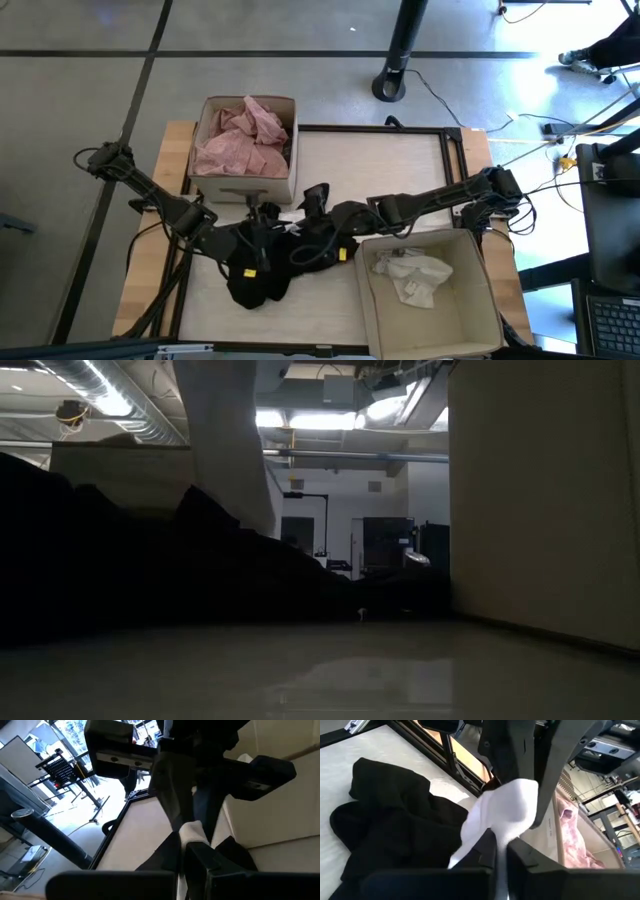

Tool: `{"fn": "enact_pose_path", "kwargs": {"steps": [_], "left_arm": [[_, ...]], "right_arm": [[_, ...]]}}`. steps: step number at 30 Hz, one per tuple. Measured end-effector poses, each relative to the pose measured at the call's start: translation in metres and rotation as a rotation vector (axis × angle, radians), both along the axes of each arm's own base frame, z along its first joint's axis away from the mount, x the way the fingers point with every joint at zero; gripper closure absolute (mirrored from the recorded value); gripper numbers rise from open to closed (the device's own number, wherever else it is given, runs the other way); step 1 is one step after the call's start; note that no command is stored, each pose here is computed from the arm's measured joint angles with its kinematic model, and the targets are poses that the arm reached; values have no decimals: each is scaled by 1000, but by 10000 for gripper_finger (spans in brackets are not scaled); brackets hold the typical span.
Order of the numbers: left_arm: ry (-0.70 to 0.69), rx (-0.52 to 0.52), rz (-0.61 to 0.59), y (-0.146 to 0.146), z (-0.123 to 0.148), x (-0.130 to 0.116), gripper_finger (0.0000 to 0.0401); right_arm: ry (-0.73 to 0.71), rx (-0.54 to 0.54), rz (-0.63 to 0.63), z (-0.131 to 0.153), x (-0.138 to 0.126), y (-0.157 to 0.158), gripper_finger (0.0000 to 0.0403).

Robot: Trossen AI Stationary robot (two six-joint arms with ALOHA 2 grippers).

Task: Sort clothes
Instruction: Put the white sock into the bottom white laundry organizer

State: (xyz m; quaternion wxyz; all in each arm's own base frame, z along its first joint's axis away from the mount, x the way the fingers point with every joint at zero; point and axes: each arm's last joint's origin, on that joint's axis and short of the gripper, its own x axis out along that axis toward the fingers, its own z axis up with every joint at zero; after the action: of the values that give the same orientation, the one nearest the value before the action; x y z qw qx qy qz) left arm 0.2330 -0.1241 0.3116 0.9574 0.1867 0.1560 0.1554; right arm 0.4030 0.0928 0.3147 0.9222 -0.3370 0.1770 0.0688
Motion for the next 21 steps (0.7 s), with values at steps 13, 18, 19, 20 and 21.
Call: {"fn": "enact_pose_path", "kwargs": {"steps": [13,18,19,20,21], "left_arm": [[12,-59,-33,1,14,0,314],[77,-91,-16,4,18,-11,258],[91,-100,-10,5,17,-14,252],[103,-113,-5,5,15,-16,247],[115,-131,5,6,14,-19,243]], "right_arm": [[-16,-122,-52,23,-25,13,387],[-11,-175,-96,52,-64,26,395],[-14,-181,-101,57,-72,29,397],[-18,-179,-100,63,-82,32,397],[-21,-174,-101,69,-92,35,397]]}}
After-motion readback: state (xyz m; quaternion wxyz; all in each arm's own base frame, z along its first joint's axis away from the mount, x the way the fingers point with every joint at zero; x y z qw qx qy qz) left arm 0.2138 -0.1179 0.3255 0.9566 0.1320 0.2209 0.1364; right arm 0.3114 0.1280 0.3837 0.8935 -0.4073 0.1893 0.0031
